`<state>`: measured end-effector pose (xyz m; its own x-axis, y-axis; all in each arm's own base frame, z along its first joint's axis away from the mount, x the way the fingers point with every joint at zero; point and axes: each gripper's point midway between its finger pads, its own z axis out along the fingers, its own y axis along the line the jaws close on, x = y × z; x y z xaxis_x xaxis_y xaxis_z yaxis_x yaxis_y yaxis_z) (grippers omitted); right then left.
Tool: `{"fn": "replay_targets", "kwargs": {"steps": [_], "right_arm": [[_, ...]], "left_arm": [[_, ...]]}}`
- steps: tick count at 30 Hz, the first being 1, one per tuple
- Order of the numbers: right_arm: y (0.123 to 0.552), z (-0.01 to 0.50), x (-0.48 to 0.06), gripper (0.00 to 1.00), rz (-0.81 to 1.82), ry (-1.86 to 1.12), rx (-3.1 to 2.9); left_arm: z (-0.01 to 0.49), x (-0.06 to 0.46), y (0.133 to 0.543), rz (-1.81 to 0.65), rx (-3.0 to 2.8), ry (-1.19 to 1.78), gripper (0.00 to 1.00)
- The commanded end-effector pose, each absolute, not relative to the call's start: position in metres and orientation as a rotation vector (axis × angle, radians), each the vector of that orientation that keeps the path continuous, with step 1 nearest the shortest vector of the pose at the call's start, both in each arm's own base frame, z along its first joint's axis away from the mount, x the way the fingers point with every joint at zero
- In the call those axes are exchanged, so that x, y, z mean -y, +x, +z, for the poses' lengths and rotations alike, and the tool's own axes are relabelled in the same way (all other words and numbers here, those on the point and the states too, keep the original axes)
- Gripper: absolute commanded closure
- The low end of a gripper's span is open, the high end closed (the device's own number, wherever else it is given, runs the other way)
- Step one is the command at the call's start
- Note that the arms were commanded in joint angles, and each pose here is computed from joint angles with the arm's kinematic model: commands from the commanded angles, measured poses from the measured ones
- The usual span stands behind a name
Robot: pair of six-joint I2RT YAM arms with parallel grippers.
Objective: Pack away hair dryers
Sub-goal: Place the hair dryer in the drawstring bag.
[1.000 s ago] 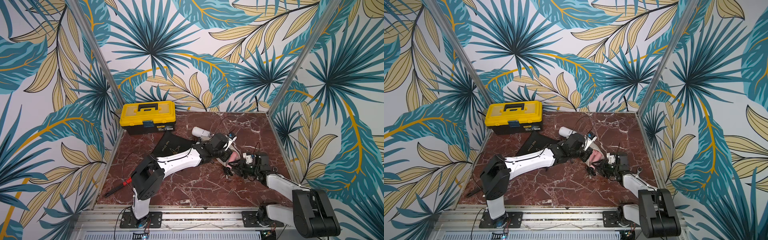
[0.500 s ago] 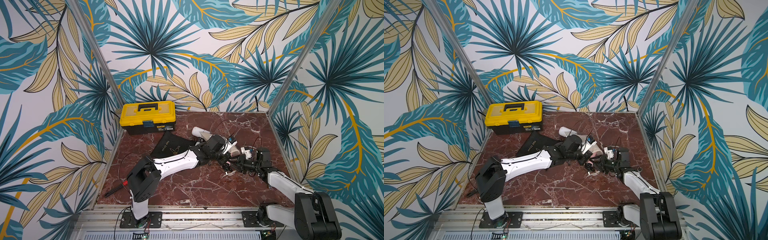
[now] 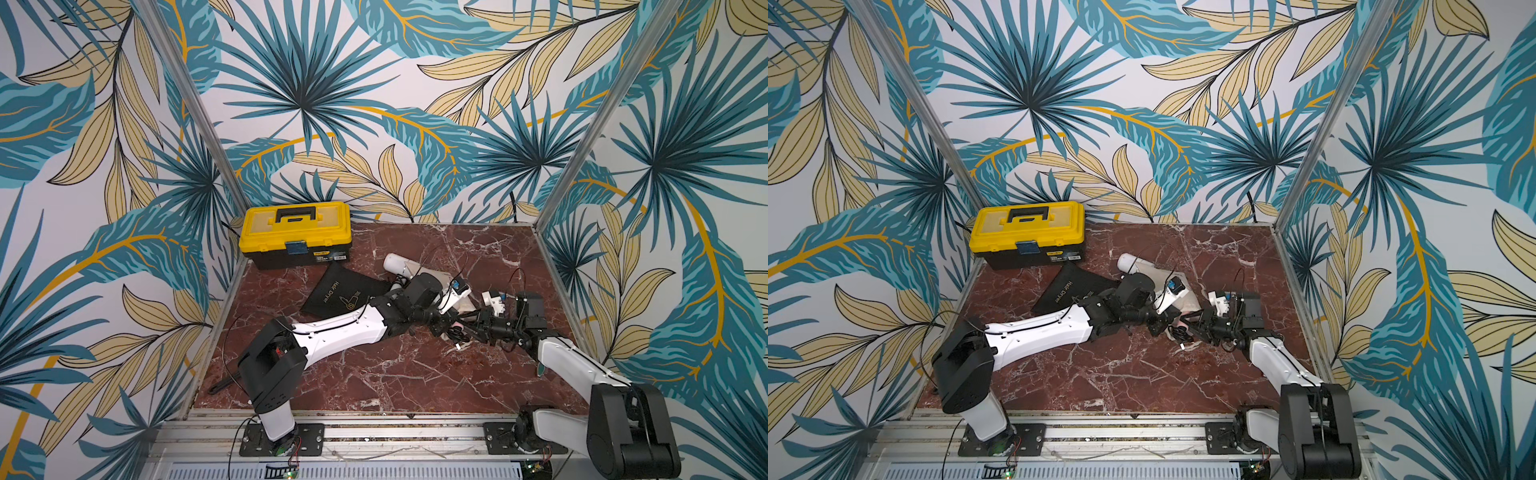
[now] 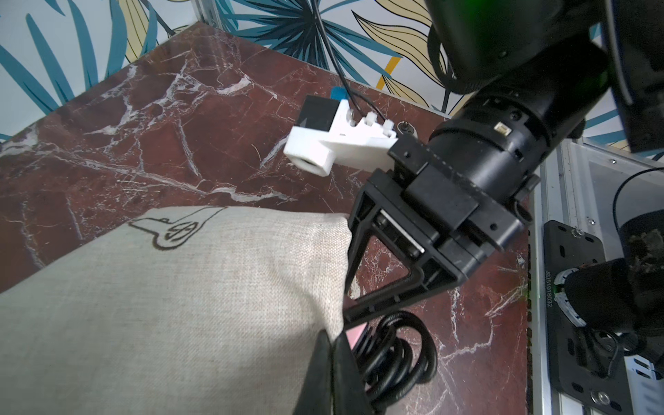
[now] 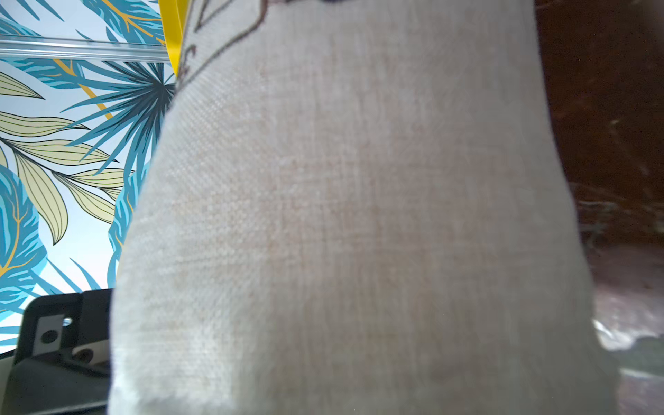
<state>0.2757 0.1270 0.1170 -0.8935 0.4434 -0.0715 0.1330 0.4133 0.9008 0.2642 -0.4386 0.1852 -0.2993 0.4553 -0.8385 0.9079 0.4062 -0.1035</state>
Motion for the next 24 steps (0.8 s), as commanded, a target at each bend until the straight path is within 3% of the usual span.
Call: {"fn": "replay_targets", "kwargs": {"steps": [1, 14, 24], "right_arm": [[0.278, 0.133, -0.120, 0.89, 1.460, 0.405, -2.333], [0.283, 0.132, -0.111, 0.88, 1.429, 0.442, -2.343], [0.324, 0.137, -0.094, 0.90, 1.407, 0.685, -2.142]], "left_arm": [[0.195, 0.434, 0.255, -0.801, -1.872, 1.184, 1.00], [0.193, 0.436, 0.242, -0.872, -1.856, 1.238, 1.00], [0.197, 0.456, 0.235, -0.965, -1.861, 1.203, 1.00]]}}
